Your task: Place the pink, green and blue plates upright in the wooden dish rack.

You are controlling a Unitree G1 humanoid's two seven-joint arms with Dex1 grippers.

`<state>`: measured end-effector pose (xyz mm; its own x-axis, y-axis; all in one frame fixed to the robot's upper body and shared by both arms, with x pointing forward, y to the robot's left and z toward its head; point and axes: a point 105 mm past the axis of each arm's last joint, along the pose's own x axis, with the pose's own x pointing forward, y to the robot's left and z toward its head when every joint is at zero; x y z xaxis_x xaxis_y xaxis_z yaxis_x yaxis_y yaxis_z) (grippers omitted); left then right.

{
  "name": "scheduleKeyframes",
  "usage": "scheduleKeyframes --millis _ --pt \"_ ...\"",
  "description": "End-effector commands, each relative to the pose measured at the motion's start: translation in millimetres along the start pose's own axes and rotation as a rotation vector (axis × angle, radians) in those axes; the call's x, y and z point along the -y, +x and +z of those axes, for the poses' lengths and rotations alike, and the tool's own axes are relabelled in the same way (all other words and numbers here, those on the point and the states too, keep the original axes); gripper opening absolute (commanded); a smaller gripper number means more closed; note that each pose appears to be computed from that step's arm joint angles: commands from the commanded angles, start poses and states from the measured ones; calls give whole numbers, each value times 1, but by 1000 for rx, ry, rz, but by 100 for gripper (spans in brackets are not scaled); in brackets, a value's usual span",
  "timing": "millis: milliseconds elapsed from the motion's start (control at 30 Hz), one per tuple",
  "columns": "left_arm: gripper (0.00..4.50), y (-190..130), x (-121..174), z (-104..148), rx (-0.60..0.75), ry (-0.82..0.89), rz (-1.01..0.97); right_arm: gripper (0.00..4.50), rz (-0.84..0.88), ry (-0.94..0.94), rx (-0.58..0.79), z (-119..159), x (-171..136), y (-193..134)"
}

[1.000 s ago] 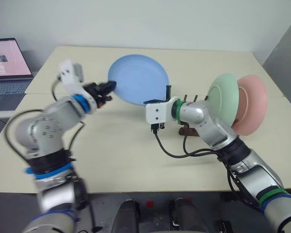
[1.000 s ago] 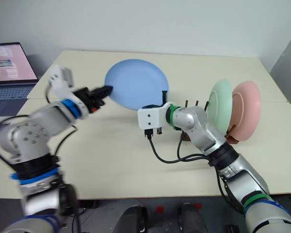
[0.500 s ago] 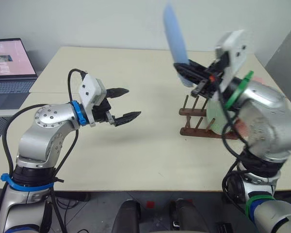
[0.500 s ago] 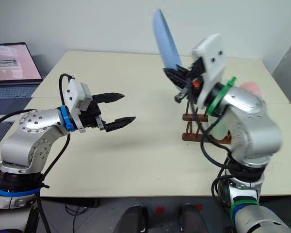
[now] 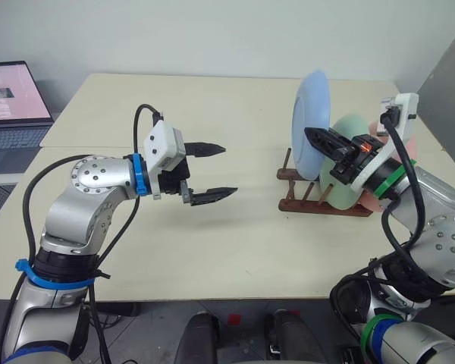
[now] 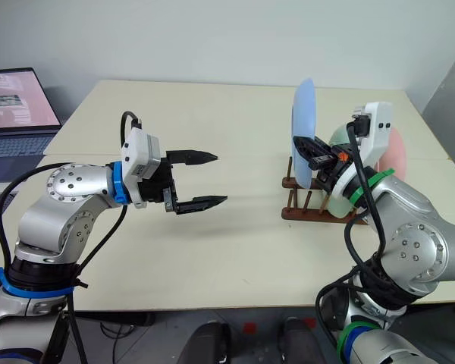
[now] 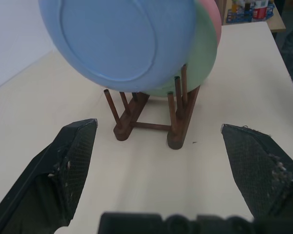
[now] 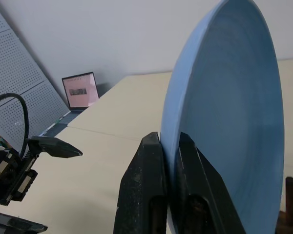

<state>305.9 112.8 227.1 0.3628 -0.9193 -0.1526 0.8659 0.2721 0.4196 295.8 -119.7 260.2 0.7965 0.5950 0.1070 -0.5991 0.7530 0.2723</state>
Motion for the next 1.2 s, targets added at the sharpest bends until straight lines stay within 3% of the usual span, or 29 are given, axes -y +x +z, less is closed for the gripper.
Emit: scheduleKeyframes --millis 33,333,433,567,800,967,1200 --pt "445 0 -2 9 17 48 -3 0 24 8 19 0 -5 -4" --pt "445 4 1 10 28 51 -13 0 -15 29 -36 -11 3 -3" --pt "450 6 3 13 50 36 -23 76 -35 30 -35 -10 6 -3" --pt "450 6 6 19 89 -15 -44 211 -29 -8 -20 -2 2 -1" --pt "450 1 14 23 117 -49 -102 446 -7 -139 36 33 -7 -1" --pt "450 -10 3 9 12 -28 -42 446 23 -334 -50 49 1 -16" --pt "450 -15 -1 3 -20 -10 -1 446 36 -374 -148 41 17 -23"
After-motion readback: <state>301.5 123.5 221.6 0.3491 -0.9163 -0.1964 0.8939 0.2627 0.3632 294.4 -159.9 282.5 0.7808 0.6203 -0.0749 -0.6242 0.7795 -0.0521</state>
